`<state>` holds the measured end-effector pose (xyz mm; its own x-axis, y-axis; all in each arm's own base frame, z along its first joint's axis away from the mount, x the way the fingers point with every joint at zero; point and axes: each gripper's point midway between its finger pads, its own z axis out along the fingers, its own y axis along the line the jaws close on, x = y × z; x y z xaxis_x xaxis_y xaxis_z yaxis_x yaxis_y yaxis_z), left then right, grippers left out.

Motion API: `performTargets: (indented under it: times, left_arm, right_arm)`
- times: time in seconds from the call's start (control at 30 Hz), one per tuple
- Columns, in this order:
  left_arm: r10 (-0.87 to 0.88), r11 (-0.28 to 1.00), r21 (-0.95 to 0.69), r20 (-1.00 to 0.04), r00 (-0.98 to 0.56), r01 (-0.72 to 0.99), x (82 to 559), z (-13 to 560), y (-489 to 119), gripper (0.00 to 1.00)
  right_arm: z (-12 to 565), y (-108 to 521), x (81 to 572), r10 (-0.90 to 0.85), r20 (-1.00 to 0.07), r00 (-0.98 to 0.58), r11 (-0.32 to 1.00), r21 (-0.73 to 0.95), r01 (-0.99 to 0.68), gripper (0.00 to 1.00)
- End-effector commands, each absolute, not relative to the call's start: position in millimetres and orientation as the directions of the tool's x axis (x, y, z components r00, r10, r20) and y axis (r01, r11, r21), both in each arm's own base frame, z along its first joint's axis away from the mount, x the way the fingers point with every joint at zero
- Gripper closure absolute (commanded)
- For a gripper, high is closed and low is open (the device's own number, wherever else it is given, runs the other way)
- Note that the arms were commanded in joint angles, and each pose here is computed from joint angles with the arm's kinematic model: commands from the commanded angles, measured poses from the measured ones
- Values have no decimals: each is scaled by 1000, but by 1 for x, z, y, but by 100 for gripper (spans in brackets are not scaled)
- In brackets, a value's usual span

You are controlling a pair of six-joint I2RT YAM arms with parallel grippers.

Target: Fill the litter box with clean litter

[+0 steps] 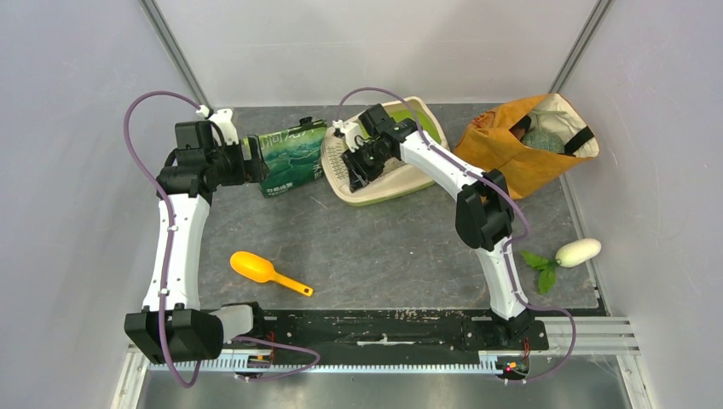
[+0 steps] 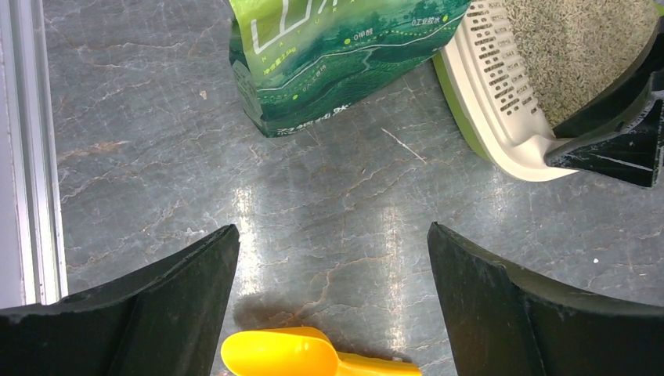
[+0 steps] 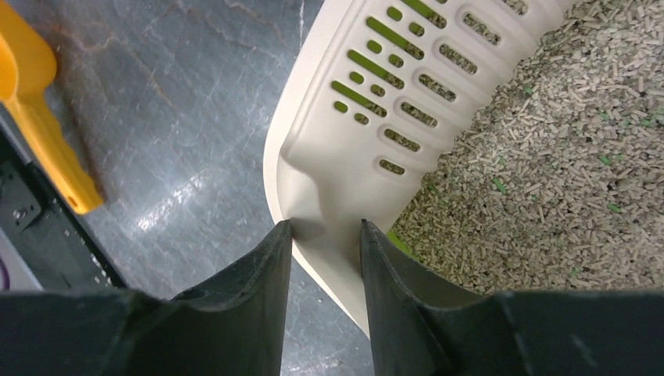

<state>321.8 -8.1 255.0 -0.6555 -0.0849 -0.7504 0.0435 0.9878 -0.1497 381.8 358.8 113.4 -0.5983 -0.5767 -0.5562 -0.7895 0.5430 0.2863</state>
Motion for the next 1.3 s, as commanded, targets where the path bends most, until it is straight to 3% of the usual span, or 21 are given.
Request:
performTargets:
  times: [0.0,0.23,0.47,0.7,0.83,1.0,1.27]
  left_arm:
    - [-90,982,-172,-779,-620,74,327,272,-14,4]
    - [-78,981,-170,-776,-626,88,328,270,-15,4]
    - [-58,980,-165,-777,-627,114,327,268,-17,4]
    - [-7,969,-160,-778,-628,187,324,264,-24,4]
    - [2,967,-158,-776,-631,198,325,262,-25,4]
    - [-16,963,-181,-775,-632,199,326,265,-29,4]
    - [-26,963,-186,-785,-619,195,328,273,-29,4]
  right_arm:
    - [101,317,342,-642,-391,-659,540,380,-751,58]
    - [102,276,320,-728,-339,-596,474,380,-794,59]
    - [94,210,289,-858,-221,-464,378,343,-860,56]
    - [116,180,302,-887,-176,-427,375,264,-889,48]
    - [138,201,320,-828,-260,-498,449,226,-865,39]
    - [156,253,321,-733,-380,-565,522,218,-824,38]
    - [132,280,302,-760,-326,-561,522,207,-827,43]
